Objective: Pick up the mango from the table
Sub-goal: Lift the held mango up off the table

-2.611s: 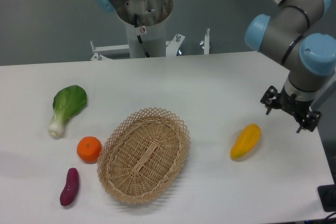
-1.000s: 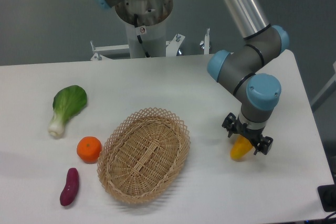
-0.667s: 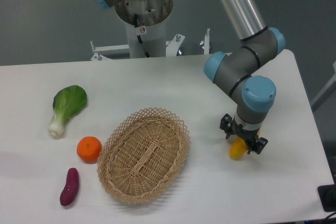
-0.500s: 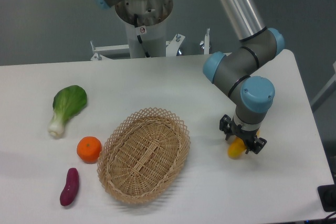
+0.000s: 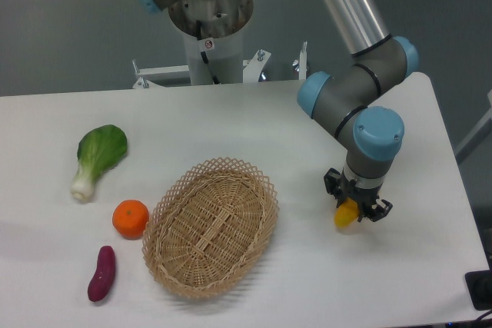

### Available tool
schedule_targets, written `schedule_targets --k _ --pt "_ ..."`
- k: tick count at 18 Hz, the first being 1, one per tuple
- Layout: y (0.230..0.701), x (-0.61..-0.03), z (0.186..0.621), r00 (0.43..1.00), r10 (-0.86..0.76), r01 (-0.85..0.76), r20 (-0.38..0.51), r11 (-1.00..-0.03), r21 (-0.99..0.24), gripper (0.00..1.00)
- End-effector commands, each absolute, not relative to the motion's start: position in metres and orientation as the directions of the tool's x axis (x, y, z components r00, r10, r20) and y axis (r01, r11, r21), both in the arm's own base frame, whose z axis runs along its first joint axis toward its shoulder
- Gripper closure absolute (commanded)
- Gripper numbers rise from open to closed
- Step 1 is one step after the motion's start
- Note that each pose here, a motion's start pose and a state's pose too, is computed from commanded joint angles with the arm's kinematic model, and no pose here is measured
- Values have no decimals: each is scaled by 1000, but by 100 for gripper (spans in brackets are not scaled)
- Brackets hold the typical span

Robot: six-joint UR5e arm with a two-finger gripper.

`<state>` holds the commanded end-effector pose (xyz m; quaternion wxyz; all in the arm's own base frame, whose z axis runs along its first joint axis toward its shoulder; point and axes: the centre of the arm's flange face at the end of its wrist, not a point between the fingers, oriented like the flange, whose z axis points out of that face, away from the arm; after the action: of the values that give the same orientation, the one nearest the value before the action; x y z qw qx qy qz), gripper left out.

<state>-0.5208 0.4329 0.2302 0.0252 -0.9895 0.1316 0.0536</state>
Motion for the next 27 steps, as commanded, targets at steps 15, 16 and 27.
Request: schedule_targets --k 15,16,27 --pt "418 -565 303 971 -207 -213 -117 -976 -39 52" --pt "417 -568 307 971 -204 -210 -124 -977 -40 52" --pt "408 -597 323 973 -192 -198 -125 -979 -38 51"
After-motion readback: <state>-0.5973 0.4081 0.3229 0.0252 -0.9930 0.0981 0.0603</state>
